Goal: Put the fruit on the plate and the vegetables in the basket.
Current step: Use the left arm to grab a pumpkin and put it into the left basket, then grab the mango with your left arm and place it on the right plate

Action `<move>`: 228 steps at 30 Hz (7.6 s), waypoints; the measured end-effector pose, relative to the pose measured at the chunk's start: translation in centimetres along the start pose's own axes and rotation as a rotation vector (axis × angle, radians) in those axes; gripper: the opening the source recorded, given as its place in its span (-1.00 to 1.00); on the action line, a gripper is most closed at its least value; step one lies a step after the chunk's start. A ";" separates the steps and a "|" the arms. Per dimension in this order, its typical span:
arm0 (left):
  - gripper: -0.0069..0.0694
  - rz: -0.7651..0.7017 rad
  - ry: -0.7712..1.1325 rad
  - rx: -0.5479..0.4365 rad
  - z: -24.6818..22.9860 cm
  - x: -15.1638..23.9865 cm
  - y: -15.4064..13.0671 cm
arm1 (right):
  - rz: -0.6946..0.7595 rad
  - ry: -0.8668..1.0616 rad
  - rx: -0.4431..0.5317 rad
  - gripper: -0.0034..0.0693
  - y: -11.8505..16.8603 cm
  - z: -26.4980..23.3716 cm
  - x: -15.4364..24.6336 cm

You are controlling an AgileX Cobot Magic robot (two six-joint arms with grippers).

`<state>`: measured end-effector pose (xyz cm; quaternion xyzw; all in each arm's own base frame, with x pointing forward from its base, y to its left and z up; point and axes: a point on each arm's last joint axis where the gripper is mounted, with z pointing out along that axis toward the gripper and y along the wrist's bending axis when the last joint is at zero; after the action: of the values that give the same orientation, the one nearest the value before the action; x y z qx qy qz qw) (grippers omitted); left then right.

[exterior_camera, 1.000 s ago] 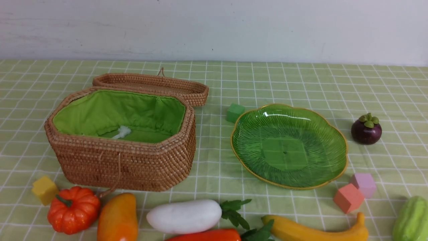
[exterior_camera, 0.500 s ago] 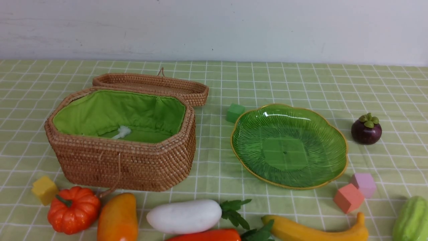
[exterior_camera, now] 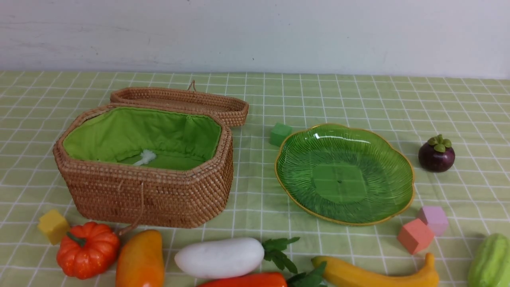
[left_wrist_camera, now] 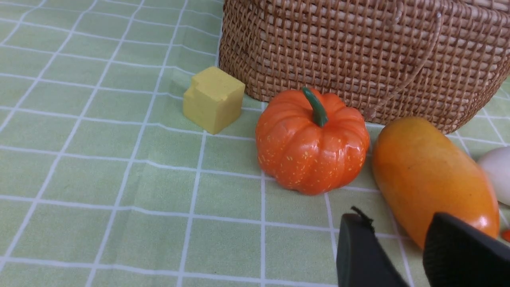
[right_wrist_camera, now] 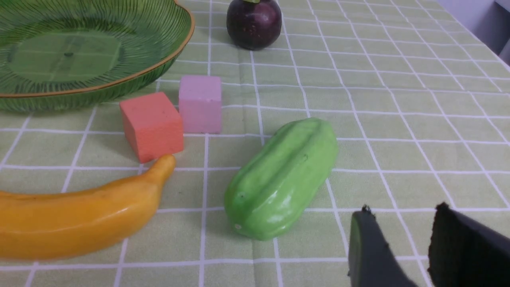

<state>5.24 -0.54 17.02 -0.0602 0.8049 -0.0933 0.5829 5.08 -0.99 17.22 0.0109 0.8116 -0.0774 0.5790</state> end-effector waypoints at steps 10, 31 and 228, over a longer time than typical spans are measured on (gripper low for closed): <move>-0.20 -0.093 -0.254 0.061 -0.3 -2.3 -0.4 | 0.000 0.000 0.000 -0.24 0.0 0.0 0.0; -0.20 -0.252 -0.321 0.188 -5.0 -15.7 -4.3 | 0.000 0.000 0.000 -0.24 0.0 0.0 0.0; 0.67 -0.058 1.108 -0.250 22.1 -6.5 -9.7 | 0.000 0.000 0.000 -0.24 0.0 0.0 0.0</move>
<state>28.11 -10.44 18.51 -0.0928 0.9935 -0.0308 0.0591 5.08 -0.99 17.22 0.0109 0.8116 -0.0774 0.5790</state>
